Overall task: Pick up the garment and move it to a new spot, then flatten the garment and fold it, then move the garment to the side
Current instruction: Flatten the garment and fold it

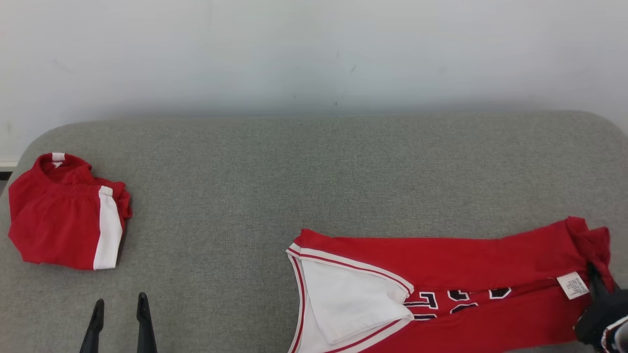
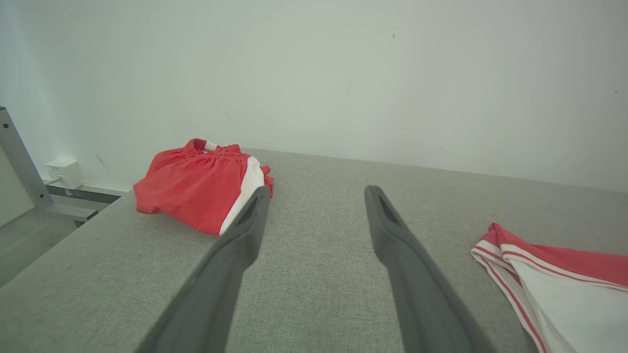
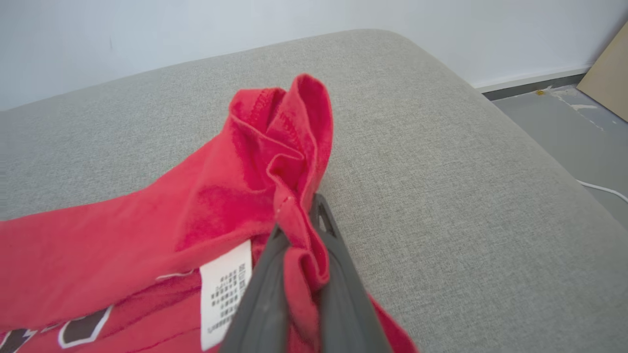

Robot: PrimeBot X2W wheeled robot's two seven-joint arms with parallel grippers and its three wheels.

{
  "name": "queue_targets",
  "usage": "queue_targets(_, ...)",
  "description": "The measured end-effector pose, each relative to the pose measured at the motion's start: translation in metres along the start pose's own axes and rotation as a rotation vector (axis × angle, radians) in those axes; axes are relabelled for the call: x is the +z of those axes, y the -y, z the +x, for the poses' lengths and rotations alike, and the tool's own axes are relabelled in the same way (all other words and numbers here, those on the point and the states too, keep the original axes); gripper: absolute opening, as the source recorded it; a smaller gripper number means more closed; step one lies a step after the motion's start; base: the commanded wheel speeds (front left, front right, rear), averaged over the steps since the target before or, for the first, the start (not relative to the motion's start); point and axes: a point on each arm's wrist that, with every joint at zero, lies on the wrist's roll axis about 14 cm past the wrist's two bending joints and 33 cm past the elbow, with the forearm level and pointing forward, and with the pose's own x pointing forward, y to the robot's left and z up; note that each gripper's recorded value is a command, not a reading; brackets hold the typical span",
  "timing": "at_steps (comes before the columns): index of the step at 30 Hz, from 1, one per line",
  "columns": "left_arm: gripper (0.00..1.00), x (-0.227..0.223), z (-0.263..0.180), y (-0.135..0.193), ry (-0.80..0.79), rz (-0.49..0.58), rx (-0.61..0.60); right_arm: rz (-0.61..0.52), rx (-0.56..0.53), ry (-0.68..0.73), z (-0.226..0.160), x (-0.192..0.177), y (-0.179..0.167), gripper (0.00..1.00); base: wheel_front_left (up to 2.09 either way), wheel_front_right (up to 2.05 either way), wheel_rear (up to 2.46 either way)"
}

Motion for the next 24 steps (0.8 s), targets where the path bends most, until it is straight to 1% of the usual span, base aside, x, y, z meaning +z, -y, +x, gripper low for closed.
queue_targets(2,1.0,0.0,0.0,0.001,-0.001,-0.003,0.0,0.011,0.045,0.029,0.0,0.005,-0.018,0.0,0.0,0.0,0.0)
queue_targets(6,1.0,0.001,0.003,0.004,0.005,-0.004,-0.007,0.04,0.165,0.052,-0.005,0.003,-0.065,0.0,0.0,0.0,0.0)
queue_targets(13,1.0,-0.001,0.003,0.003,-0.003,-0.004,0.0,0.101,0.404,0.082,-0.023,0.006,-0.163,0.0,0.0,0.0,0.0)
queue_targets(16,1.0,-0.002,0.002,0.003,-0.005,-0.005,0.003,0.131,0.505,0.076,-0.034,0.006,-0.208,0.0,0.0,0.0,0.0)
queue_targets(20,1.0,-0.001,0.0,-0.001,-0.004,-0.004,0.019,0.164,0.597,0.068,-0.045,0.006,-0.25,0.0,0.0,0.0,0.0)
queue_targets(24,1.0,-0.001,-0.002,-0.004,-0.003,-0.007,0.028,0.166,0.687,0.013,-0.059,-0.009,-0.289,0.0,0.0,0.0,0.0)
